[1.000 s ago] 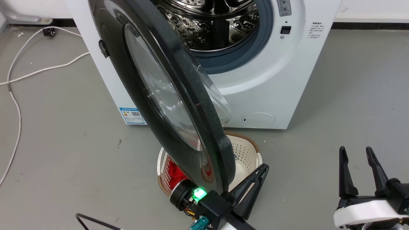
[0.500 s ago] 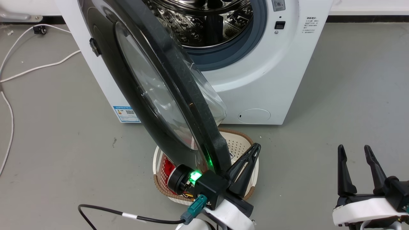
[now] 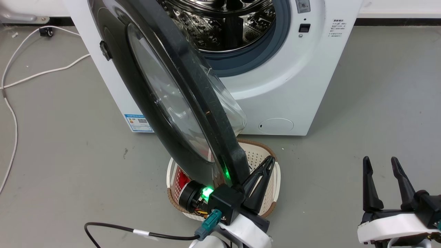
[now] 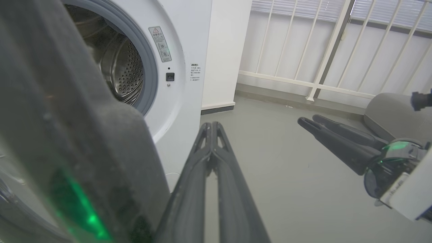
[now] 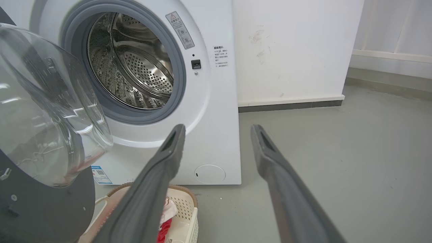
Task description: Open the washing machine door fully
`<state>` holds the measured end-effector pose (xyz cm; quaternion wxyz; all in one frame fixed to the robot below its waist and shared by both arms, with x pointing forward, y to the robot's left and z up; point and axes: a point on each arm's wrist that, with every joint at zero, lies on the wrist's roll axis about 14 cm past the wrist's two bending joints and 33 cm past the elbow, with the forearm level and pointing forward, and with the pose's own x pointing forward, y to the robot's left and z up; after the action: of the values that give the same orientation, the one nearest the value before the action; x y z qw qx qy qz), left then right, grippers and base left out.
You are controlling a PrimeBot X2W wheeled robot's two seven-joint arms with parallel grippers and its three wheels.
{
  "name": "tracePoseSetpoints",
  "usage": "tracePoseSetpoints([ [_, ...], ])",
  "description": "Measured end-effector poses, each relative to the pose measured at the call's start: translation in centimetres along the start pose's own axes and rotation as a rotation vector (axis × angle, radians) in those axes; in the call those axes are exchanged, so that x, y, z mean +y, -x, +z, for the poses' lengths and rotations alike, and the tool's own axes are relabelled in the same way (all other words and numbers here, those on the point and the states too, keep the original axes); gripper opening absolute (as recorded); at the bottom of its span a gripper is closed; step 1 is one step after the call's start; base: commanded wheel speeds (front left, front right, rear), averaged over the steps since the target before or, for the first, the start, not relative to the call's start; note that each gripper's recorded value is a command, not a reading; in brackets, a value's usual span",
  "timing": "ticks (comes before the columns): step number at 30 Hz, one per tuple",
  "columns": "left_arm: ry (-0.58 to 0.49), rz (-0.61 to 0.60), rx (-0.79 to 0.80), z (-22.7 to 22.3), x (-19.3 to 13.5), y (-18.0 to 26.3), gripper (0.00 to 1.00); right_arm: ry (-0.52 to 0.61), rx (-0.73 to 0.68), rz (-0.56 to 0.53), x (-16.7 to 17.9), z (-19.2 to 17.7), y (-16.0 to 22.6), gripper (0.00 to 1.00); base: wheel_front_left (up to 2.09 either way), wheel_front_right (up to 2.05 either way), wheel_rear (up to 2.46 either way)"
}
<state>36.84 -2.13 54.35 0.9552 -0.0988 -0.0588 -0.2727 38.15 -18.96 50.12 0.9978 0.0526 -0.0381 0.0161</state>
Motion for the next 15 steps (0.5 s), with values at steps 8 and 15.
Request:
tracePoseSetpoints([
  [8, 0.001, 0.022, -0.007, 0.2, 0.5, 0.3, 0.0, -0.004, 0.0, 0.006, 0.2, 0.0, 0.0, 1.0, 0.0, 0.0, 0.0],
  [15, -0.007, 0.042, -0.012, 0.4, 0.6, 1.2, 0.0, -0.009, 0.001, 0.009, 0.3, 0.0, 0.3, 1.0, 0.0, 0.0, 0.0],
])
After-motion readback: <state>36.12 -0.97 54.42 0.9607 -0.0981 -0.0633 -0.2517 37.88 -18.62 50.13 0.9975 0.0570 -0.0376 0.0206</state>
